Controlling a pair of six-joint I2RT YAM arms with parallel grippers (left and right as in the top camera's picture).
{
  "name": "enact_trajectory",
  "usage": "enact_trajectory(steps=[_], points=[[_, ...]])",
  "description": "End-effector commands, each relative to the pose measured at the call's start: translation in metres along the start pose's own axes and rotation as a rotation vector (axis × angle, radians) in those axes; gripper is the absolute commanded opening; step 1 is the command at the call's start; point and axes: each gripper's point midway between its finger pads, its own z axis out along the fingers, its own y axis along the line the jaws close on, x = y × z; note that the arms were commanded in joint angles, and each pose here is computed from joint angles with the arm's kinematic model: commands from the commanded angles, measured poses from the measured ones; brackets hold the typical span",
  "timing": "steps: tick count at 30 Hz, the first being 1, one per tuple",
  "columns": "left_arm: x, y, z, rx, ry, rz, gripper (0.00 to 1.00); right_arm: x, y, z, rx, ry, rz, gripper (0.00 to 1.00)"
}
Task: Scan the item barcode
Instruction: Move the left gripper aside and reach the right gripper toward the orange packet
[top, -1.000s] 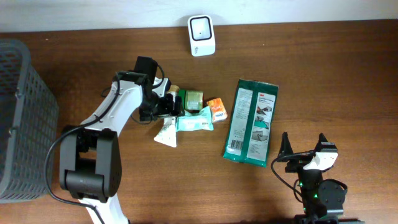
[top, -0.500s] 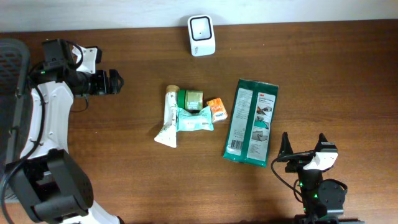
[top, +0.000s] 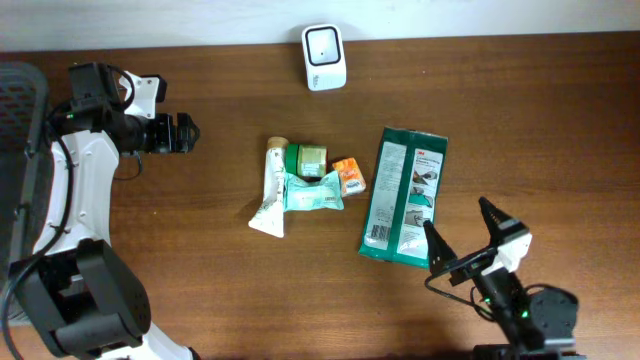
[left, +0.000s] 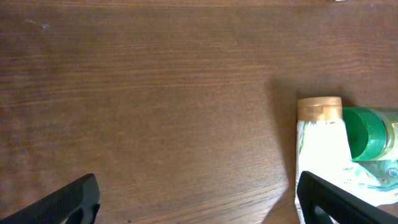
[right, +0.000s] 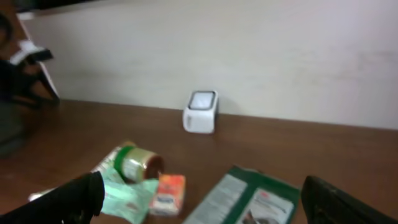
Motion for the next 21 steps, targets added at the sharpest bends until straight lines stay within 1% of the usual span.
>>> enact_trajectory(steps=[1,6,8,10,12,15,18,20,21], points=[[-0.005,0.000,-0.006,0.004,-0.020,0.018,0.99,-0.022,0.010,0.014,-0.080,0.054,0.022,0.98],[-0.005,0.000,-0.006,0.004,-0.020,0.018,0.99,-0.044,0.016,0.056,-0.210,0.221,0.120,0.98],[-0.005,0.000,-0.006,0.004,-0.020,0.018,0.99,-0.047,0.013,0.076,-0.238,0.345,0.175,0.98],[-0.005,0.000,-0.006,0.004,-0.020,0.018,0.99,-0.044,0.007,0.094,-0.257,0.503,0.208,0.98],[-0.005,0.000,-0.006,0.004,-0.020,0.018,0.99,-0.040,0.001,0.106,-0.260,0.605,0.239,0.98],[-0.005,0.000,-0.006,0.004,-0.020,0.018,0.99,-0.025,0.001,0.131,-0.307,0.756,0.252,0.98],[-0.005,0.000,-0.006,0.004,-0.020,0.018,0.99,0.002,0.016,0.159,-0.376,0.846,0.248,0.98],[-0.005,0.000,-0.006,0.004,-0.020,0.018,0.99,0.017,0.024,0.182,-0.420,0.832,0.249,0.98],[-0.005,0.000,-0.006,0.004,-0.020,0.018,0.99,0.025,0.029,0.196,-0.409,0.838,0.337,0.98]])
